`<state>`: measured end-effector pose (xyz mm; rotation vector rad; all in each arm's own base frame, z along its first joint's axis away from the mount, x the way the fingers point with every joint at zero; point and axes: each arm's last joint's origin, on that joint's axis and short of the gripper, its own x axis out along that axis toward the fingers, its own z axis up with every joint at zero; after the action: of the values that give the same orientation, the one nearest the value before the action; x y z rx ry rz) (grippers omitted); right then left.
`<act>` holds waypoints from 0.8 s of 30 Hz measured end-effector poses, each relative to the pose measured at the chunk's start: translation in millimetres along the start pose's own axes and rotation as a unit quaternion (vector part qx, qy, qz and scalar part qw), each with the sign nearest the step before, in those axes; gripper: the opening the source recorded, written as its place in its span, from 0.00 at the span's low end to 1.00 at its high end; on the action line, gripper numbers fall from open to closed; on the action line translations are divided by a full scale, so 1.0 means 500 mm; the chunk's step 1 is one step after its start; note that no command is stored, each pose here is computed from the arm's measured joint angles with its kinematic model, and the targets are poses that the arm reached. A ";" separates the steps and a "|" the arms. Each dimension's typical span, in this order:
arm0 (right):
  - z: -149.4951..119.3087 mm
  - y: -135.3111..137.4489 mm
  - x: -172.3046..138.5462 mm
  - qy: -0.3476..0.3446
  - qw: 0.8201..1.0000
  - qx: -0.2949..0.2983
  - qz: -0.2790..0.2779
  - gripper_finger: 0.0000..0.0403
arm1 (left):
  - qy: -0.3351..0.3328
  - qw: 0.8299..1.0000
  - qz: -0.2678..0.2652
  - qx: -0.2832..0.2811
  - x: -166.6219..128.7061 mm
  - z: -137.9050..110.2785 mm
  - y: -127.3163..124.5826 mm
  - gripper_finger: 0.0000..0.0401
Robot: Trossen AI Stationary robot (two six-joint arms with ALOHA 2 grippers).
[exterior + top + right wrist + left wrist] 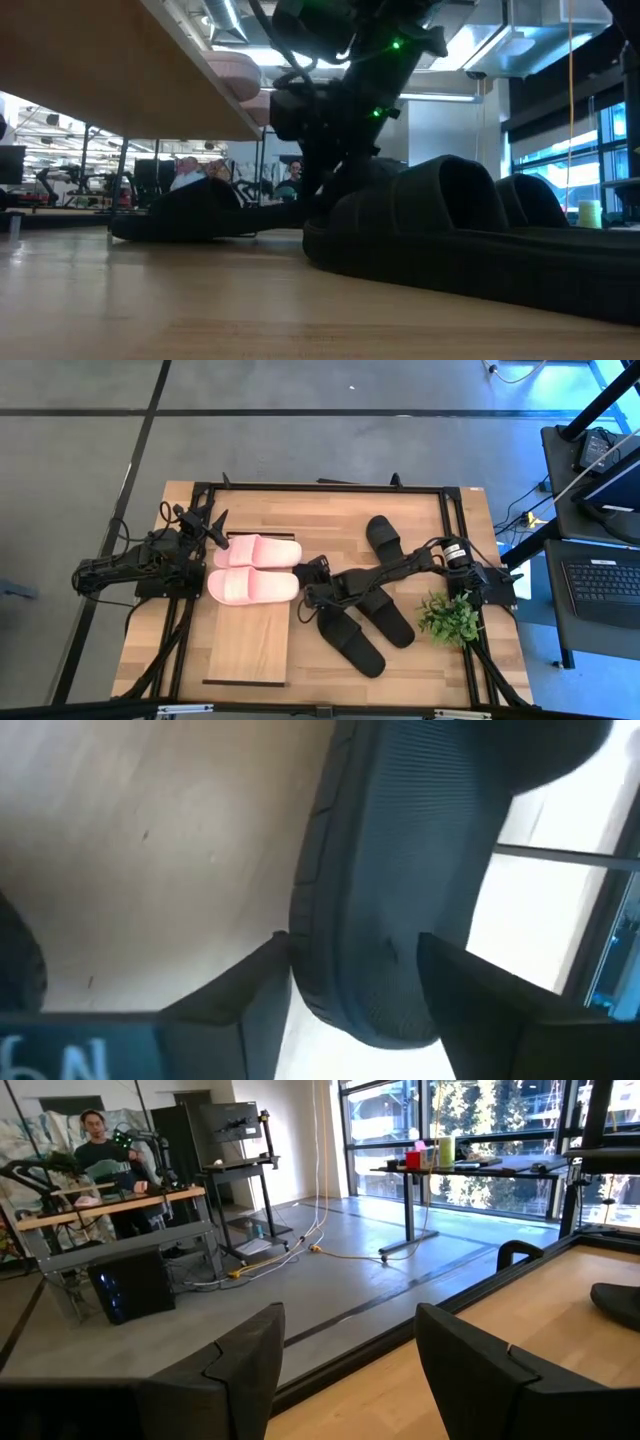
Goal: Pick and place slides into the shelf
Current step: Put the black slipper under the shelf
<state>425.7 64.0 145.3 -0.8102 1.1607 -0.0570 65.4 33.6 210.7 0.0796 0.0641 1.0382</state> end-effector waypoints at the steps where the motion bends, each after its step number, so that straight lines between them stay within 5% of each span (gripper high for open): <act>1: 0.001 -0.003 -0.003 0.003 1.000 0.000 0.002 0.54 | 0.000 1.000 0.000 0.000 0.000 0.000 0.000 0.54; 15: 0.011 -0.035 -0.066 0.049 0.991 0.048 0.115 0.56 | 0.000 1.000 0.000 0.000 0.000 0.000 0.000 0.54; 20: -0.008 -0.044 -0.093 0.111 0.975 0.092 0.168 0.56 | 0.000 1.000 0.000 0.000 0.000 0.000 0.000 0.54; 24: -0.027 -0.061 -0.117 0.093 0.966 0.125 0.204 0.56 | 0.000 1.000 0.000 -0.001 0.000 0.000 0.000 0.54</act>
<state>400.1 60.4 207.6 -0.3361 1.4463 0.0621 65.4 33.6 210.7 0.0781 0.0634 1.0382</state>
